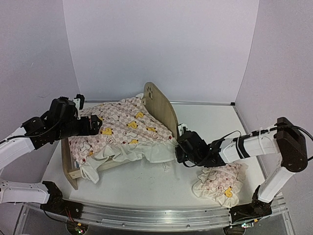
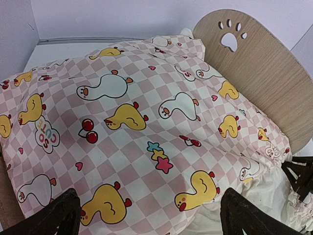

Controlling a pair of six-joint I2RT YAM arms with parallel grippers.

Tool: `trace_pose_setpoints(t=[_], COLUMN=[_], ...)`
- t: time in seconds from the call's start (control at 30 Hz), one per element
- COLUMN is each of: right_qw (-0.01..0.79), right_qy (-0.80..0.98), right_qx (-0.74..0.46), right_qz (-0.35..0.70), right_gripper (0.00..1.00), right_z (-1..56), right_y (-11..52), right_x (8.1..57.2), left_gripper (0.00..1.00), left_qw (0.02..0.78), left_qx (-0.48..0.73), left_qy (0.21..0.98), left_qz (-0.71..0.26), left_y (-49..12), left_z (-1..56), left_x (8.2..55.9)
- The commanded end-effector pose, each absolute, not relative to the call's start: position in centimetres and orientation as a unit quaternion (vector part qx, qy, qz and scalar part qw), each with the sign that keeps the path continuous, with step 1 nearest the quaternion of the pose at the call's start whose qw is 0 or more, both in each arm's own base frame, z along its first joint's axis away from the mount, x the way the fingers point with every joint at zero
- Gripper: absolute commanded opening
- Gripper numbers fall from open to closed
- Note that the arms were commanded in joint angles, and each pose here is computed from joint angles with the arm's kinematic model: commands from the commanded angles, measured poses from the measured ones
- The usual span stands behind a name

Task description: Set up the pet bed

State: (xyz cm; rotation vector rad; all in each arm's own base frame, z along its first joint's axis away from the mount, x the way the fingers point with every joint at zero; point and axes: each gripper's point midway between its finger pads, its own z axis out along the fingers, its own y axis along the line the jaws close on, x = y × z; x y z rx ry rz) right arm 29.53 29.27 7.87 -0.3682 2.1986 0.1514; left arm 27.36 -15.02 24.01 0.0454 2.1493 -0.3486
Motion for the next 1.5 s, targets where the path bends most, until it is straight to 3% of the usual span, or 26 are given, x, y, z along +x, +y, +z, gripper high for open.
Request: trace_pose_setpoints(t=[0.0, 0.07, 0.33, 0.6, 1.0, 1.03, 1.13, 1.47], right_qw=[0.442, 0.426, 0.474, 0.498, 0.469, 0.467, 0.467, 0.481], right_qy=[0.865, 0.863, 0.821, 0.839, 0.851, 0.855, 0.866, 0.868], right_qx=[-0.216, -0.239, -0.267, -0.214, -0.234, -0.225, -0.174, -0.023], right_qz=[0.099, 0.128, 0.173, 0.054, 0.044, 0.029, -0.024, -0.12], right_gripper=[0.44, 0.61, 0.89, 0.93, 0.69, 0.65, 0.38, 0.05], right_z=[11.7, 13.4, 24.5, 27.8, 26.4, 26.0, 25.4, 26.1], right_y=[30.6, 30.9, 33.4, 33.8, 35.7, 35.1, 31.9, 18.1], right_x=[28.9, 27.9, 29.0, 39.0, 43.5, 43.9, 45.1, 43.0], left_gripper=[0.99, 0.99, 0.99, 0.99, 0.99, 0.99, 0.99, 0.93], left_qw=[0.474, 0.474, 0.481, 0.471, 0.455, 0.455, 0.453, 0.456], left_qx=[0.036, 0.038, 0.026, 0.012, 0.023, 0.025, 0.038, 0.095], left_qy=[0.866, 0.867, 0.864, 0.865, 0.868, 0.868, 0.865, 0.807], left_qz=[-0.156, -0.151, -0.145, -0.171, -0.196, -0.197, -0.212, -0.363], left_y=[-15.5, -15.0, -13.8, -13.8, -15.2, -15.3, -16.2, -22.3], left_z=[25.8, 26.2, 27.5, 27.0, 27.0, 27.0, 27.1, 29.7], left_x=[27.5, 27.5, 28.4, 27.6, 27.7, 27.8, 27.9, 28.5])
